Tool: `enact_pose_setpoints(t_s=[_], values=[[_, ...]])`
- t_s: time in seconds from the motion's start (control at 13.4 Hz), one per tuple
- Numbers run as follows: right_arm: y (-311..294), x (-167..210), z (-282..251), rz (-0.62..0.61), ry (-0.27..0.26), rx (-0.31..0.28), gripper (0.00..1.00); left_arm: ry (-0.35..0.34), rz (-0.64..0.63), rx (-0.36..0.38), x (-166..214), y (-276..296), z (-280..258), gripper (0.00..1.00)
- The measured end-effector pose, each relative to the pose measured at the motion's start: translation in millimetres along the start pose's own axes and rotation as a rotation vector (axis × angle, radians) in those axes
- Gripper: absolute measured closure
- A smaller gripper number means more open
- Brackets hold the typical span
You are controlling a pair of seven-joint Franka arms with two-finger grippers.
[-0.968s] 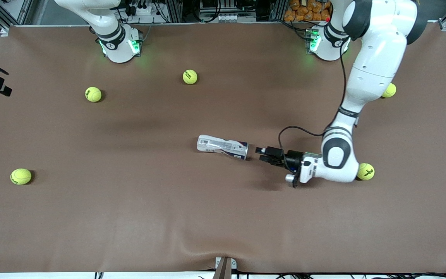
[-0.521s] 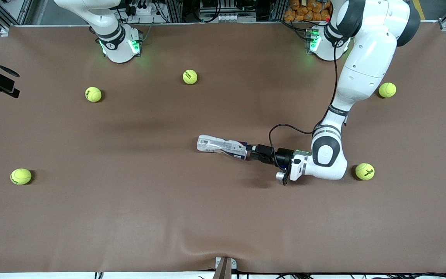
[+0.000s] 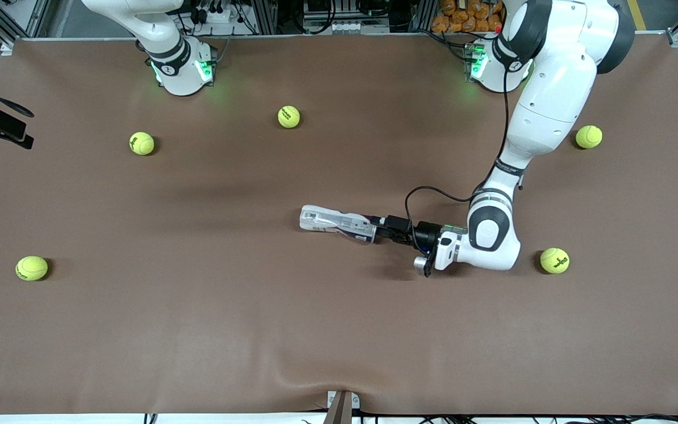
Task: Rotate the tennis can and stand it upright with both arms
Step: 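Reach the left gripper to the can's open end, then grasp the can's open end with the left gripper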
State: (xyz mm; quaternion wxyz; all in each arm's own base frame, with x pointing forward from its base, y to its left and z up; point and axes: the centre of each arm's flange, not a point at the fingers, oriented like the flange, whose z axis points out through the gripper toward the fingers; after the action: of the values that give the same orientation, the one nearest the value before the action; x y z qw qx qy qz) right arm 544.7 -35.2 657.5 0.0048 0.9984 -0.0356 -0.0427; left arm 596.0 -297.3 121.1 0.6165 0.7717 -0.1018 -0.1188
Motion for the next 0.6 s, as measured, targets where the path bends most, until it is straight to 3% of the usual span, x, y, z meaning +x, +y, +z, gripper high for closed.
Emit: enact_pose_setpoints(t_s=[0.3,0.6], values=[[-0.5,0.4,1.0,-0.001,-0.002,0.000,0.00,-0.005,0.001,-0.010,-0.8,2.8,8.8,0.15],[-1.7,1.3,3.6,-0.003,-0.008,-0.001,0.00,-0.006,0.006,-0.010,-1.5,1.2,9.1,0.54]])
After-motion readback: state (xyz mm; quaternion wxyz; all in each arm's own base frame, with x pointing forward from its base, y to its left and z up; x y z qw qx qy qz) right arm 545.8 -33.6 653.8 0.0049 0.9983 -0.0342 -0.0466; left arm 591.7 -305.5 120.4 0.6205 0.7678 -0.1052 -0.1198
